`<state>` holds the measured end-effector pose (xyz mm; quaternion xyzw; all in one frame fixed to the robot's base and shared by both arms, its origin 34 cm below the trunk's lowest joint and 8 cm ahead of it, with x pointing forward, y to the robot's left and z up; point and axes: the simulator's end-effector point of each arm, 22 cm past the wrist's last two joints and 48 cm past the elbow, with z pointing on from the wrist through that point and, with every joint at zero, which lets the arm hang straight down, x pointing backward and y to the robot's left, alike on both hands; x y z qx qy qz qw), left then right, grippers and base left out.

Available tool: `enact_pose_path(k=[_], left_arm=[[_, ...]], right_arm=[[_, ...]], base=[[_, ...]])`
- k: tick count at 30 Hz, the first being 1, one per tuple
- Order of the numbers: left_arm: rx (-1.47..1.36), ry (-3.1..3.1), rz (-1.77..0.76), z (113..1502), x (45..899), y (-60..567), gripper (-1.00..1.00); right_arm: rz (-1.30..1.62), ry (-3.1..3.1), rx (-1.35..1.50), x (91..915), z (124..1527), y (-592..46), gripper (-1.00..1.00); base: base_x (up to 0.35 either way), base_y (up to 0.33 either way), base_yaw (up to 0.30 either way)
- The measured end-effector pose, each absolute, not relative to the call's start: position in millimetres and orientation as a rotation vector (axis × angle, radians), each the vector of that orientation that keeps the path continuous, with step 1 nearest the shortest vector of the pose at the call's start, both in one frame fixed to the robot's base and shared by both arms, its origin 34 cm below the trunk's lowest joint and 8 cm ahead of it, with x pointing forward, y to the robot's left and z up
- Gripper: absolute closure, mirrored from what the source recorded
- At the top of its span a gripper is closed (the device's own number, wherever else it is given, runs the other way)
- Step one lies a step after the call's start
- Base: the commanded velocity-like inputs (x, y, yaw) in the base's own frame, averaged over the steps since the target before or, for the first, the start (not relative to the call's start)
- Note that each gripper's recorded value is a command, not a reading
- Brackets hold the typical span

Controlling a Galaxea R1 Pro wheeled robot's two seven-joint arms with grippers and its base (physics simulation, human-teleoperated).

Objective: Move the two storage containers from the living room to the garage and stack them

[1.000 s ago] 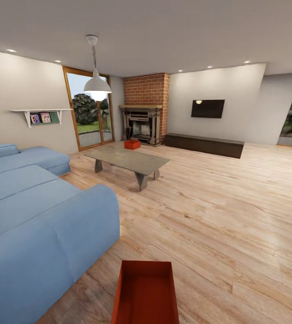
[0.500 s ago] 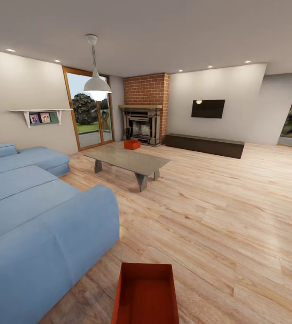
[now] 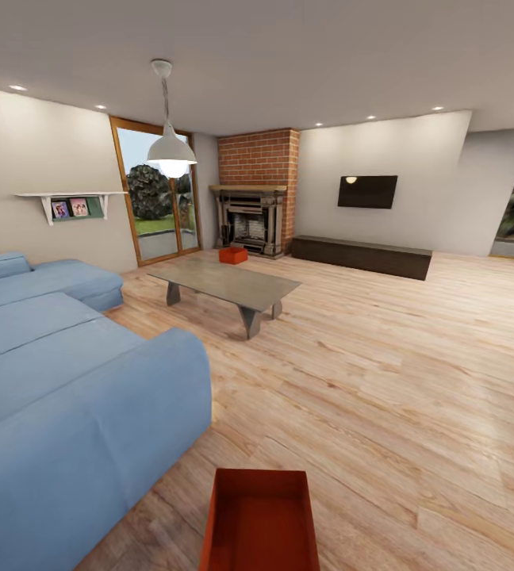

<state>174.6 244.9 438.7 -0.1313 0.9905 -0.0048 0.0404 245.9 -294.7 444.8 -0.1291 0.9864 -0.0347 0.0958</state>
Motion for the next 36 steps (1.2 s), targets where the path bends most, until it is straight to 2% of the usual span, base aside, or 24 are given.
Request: enact_pose_path(k=[36], left_arm=[[-0.390, 3.038, -0.015, 438.5, 174.5, 244.6, -1.00]], right_arm=[[-0.093, 2.931, -0.355, 243.8, 443.8, -290.4, -1.00]], base=[[0.004, 0.003, -0.006]])
